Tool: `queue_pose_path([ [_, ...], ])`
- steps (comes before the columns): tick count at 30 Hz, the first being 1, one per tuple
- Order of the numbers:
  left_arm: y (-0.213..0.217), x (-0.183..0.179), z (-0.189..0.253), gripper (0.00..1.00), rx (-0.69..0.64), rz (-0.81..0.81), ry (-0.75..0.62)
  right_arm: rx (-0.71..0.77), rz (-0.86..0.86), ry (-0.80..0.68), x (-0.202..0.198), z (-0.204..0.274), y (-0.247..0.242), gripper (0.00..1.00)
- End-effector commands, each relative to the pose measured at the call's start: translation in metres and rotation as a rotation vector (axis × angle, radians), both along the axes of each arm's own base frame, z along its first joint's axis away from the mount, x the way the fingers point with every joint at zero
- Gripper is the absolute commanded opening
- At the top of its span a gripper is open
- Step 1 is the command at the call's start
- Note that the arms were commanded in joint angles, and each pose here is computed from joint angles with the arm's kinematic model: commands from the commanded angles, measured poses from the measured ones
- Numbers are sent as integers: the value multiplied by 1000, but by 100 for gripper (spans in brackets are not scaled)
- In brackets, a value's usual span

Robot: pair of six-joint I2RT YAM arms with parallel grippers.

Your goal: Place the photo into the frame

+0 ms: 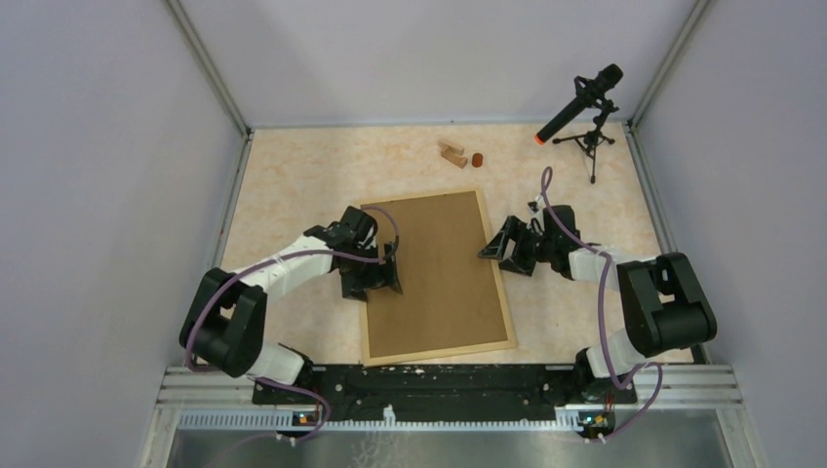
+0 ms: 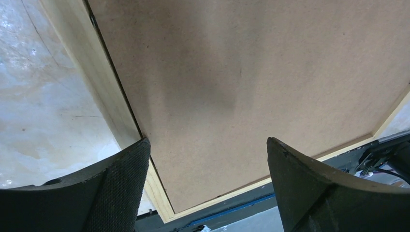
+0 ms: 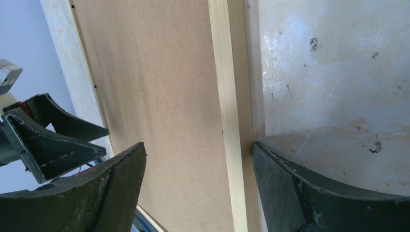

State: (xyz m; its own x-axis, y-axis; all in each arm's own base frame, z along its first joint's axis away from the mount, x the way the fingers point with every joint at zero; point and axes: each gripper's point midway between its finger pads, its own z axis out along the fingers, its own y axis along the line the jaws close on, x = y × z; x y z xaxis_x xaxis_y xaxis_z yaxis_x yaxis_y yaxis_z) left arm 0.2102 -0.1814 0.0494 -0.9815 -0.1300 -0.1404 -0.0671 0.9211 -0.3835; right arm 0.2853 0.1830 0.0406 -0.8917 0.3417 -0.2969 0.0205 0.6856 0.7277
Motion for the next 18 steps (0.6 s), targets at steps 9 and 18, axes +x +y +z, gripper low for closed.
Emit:
queue_pose_path([
  [9,4,-2,-22,98,48,54,56,-105,8,232,-51,-46,-14,81],
  [18,-10,-13,-30,98,32,-1,87,-107,9,238,-50,-46,-14,81],
])
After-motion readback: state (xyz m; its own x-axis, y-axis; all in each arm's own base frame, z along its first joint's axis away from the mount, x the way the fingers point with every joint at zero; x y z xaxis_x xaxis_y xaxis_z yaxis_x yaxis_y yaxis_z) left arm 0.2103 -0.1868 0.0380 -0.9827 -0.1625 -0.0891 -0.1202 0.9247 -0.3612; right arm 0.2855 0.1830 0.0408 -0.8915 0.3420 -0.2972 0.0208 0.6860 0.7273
